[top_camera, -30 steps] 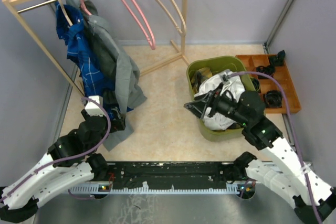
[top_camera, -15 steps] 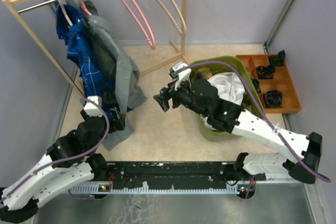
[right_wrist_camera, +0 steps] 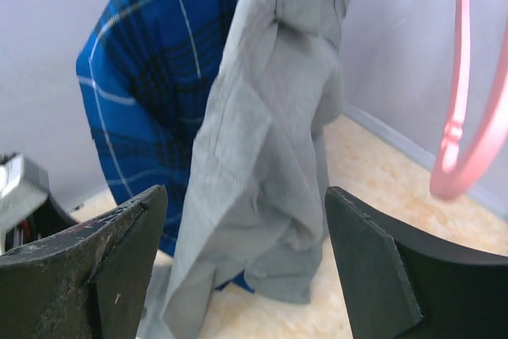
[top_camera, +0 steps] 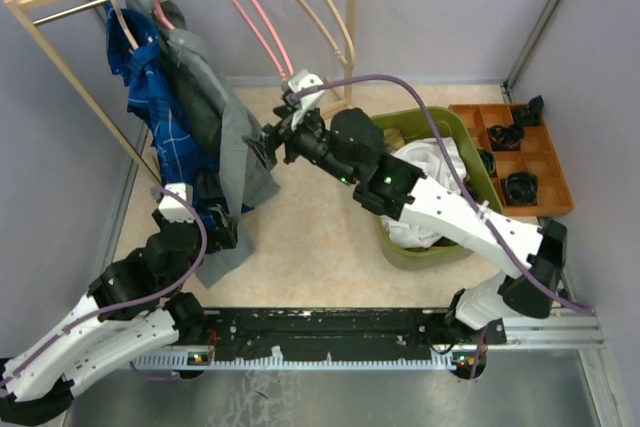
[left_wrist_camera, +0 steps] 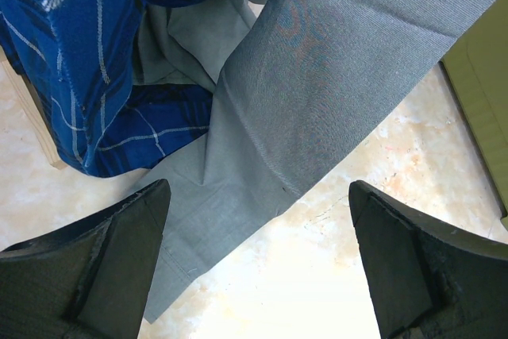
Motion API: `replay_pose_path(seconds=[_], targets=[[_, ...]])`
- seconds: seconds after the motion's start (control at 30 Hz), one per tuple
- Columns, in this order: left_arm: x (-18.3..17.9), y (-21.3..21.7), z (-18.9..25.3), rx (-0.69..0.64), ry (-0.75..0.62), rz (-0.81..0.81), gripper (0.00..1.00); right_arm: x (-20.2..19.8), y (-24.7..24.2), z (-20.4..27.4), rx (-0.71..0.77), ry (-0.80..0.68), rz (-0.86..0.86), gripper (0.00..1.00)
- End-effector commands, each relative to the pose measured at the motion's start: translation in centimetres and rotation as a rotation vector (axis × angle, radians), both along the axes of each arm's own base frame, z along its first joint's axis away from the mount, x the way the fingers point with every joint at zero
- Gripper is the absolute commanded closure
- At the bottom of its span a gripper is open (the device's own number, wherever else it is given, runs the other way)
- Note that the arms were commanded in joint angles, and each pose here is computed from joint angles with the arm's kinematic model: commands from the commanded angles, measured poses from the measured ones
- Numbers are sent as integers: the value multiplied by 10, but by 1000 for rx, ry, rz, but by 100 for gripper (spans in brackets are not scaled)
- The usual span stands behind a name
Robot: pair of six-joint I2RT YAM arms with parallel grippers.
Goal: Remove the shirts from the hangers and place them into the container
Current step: Pick up the hanger from the clothesline.
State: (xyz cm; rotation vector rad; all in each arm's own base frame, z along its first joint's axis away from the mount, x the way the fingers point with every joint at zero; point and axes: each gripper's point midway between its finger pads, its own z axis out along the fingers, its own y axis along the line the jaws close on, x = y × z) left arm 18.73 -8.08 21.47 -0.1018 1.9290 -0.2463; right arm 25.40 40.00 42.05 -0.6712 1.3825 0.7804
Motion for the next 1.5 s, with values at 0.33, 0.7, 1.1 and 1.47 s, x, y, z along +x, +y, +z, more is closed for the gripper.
replay_pose_path(seconds=[0.33,0.7,1.1,1.47], targets=[[2,0,9,-22,-24,4,1,63,73,21,-16,14,-121,22],[1,2,10,-32,-31,8,1,88,79,68,102,-32,-239,70],[1,2,11,-34,-34,6,1,78,65,101,267,-55,-223,100],[1,2,11,-38,-35,9,1,60,53,132,318,-36,-165,100]])
